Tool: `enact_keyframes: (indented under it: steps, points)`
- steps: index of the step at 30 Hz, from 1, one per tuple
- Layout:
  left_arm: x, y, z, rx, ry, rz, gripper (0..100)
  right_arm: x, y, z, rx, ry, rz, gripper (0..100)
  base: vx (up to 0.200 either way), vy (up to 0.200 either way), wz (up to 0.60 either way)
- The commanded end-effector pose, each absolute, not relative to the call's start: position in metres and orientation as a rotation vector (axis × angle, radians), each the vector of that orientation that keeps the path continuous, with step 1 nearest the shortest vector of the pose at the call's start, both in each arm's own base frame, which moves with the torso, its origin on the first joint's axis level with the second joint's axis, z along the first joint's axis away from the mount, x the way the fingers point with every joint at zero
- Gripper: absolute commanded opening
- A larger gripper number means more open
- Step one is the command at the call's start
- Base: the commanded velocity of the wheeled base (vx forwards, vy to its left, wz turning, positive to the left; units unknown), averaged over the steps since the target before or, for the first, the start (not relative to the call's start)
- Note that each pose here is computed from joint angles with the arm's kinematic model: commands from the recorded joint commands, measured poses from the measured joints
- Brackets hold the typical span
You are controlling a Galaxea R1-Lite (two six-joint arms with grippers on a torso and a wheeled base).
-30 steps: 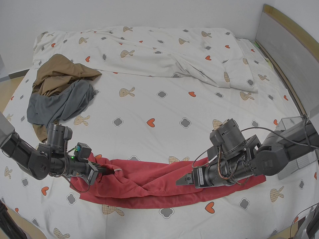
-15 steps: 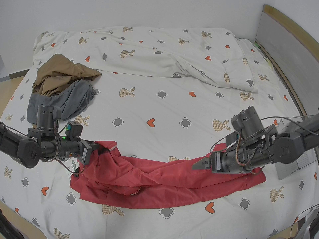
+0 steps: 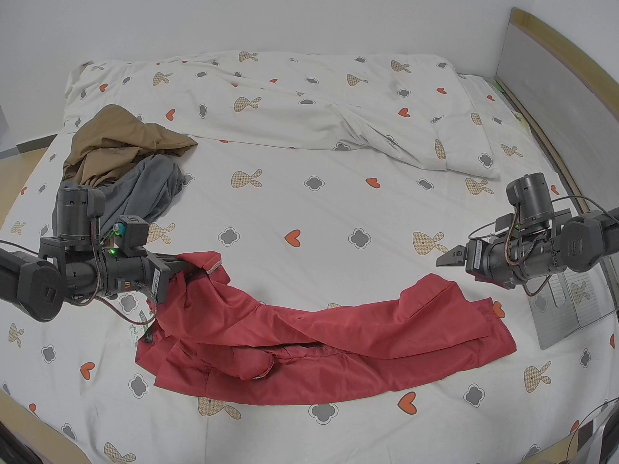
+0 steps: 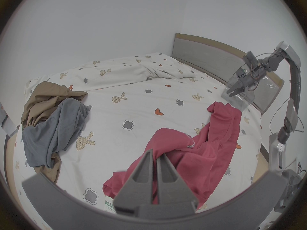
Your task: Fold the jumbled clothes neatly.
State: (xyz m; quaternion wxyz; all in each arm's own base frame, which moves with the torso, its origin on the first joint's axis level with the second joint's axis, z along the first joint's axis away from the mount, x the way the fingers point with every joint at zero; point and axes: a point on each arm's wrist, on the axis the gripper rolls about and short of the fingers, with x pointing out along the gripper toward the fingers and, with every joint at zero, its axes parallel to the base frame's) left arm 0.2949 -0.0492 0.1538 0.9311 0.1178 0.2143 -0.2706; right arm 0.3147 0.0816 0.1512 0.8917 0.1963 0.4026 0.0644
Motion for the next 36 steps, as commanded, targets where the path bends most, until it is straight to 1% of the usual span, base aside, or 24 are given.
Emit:
enact_keyframes:
  steps: [1, 5, 8, 9, 10, 12, 16, 21, 27, 30, 31, 34, 36]
  points:
    - [0.294, -0.050, 0.160, 0.212, 0.425, -0.544, 0, 0.335, 0.053, 0.125, 0.383, 0.864, 0.061, 100, 0.000, 0.000, 0.00]
    - [0.294, -0.050, 0.160, 0.206, 0.427, -0.542, 0, 0.341, 0.047, 0.111, 0.387, 0.896, 0.069, 100, 0.000, 0.000, 0.00]
    - [0.293, -0.050, 0.159, 0.206, 0.429, -0.545, 0, 0.353, 0.047, 0.102, 0.447, 0.894, 0.192, 100, 0.000, 0.000, 0.00]
    - [0.293, -0.050, 0.159, 0.206, 0.429, -0.545, 0, 0.353, 0.047, 0.102, 0.447, 0.894, 0.192, 100, 0.000, 0.000, 0.00]
    - [0.293, -0.050, 0.159, 0.207, 0.431, -0.546, 0, 0.359, 0.047, 0.096, 0.484, 0.892, 0.277, 100, 0.000, 0.000, 0.00]
    - [0.292, -0.050, 0.158, 0.207, 0.432, -0.546, 0, 0.366, 0.049, 0.088, 0.502, 0.883, 0.329, 100, 0.000, 0.000, 0.00]
    - [0.292, -0.050, 0.158, 0.208, 0.432, -0.546, 0, 0.376, 0.054, 0.073, 0.503, 0.880, 0.359, 100, 0.000, 0.000, 0.00]
    - [0.293, -0.050, 0.158, 0.208, 0.432, -0.546, 0, 0.385, 0.050, 0.063, 0.482, 0.884, 0.357, 100, 0.000, 0.000, 0.00]
    - [0.295, -0.050, 0.157, 0.208, 0.436, -0.545, 0, 0.387, 0.048, 0.063, 0.490, 0.880, 0.366, 100, 0.000, 0.000, 0.00]
    - [0.296, -0.050, 0.154, 0.206, 0.446, -0.546, 0, 0.386, 0.049, 0.069, 0.534, 0.884, 0.456, 100, 0.000, 0.000, 0.00]
    - [0.297, -0.050, 0.153, 0.206, 0.447, -0.546, 0, 0.385, 0.049, 0.069, 0.536, 0.885, 0.461, 100, 0.000, 0.000, 0.00]
    - [0.298, -0.050, 0.151, 0.206, 0.454, -0.545, 0, 0.376, 0.044, 0.091, 0.570, 0.852, 0.545, 100, 0.000, 0.000, 0.00]
    - [0.298, -0.050, 0.150, 0.207, 0.456, -0.546, 0, 0.371, 0.042, 0.095, 0.586, 0.853, 0.583, 100, 0.000, 0.000, 0.00]
